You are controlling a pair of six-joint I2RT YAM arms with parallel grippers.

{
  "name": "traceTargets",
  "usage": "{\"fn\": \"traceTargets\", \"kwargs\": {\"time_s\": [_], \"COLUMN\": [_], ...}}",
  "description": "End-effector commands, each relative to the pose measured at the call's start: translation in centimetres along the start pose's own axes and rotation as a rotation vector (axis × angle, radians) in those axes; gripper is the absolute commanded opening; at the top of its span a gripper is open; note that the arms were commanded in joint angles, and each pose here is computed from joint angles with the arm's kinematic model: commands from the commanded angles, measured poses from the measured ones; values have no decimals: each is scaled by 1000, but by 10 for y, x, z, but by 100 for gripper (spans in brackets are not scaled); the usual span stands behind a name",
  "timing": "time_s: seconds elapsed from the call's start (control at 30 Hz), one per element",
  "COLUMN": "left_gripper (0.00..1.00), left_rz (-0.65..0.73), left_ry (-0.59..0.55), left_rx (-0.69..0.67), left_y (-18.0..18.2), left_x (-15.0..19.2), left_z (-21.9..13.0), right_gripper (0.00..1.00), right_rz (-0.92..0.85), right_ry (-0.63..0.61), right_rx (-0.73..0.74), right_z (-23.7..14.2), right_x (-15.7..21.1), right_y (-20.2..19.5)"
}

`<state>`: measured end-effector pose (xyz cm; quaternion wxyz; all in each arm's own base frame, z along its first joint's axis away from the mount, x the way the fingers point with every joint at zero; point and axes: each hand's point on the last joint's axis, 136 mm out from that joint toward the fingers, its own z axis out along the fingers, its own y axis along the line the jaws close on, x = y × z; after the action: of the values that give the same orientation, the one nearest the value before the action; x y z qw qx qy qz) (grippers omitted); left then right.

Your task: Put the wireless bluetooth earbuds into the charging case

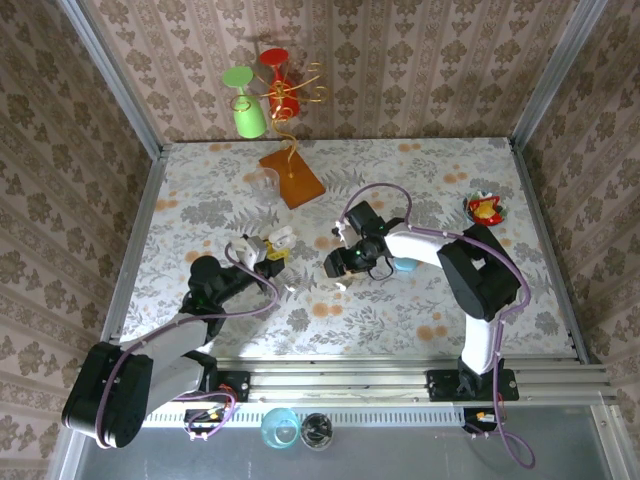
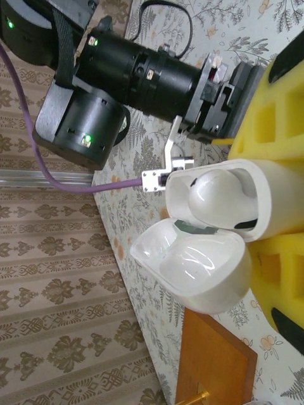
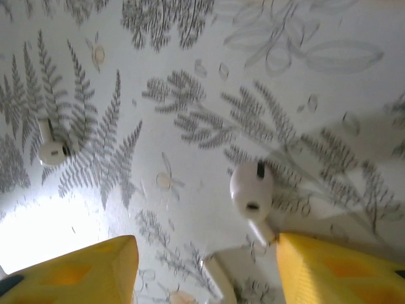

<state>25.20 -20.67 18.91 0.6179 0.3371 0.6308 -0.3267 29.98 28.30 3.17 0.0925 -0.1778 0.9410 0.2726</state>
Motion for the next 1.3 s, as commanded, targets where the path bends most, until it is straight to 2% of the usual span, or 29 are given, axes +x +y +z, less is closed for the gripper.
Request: {"fn": "traceTargets", "kwargs": {"time_s": [0.0, 0.13, 0.57, 0.93, 1.07, 1.27], "left_gripper": [0, 0, 0, 0, 0, 0], "left_rz": [29, 24, 9, 10, 14, 27], "left_ry": [-25, -27, -26, -30, -32, -29], "left_rx": [1, 4, 8, 8, 3, -12], "left_y": [1, 1, -1, -1, -1, 1], "left_x": [-5, -5, -1, -2, -3, -3], "left_z": [0, 1, -2, -2, -3, -3], "right_gripper": [54, 44, 35, 21, 20, 18], "right_rz": [23, 55, 106, 115, 79, 5], "right_ry": [-33, -72, -33, -47, -92, -108], "right_rx": [32, 63, 72, 114, 215, 495], "right_z": [-14, -13, 8, 6, -13, -45], "right_x": [-2, -16, -30, -30, -30, -21], "right_y": [1, -7, -18, -27, -39, -75]}}
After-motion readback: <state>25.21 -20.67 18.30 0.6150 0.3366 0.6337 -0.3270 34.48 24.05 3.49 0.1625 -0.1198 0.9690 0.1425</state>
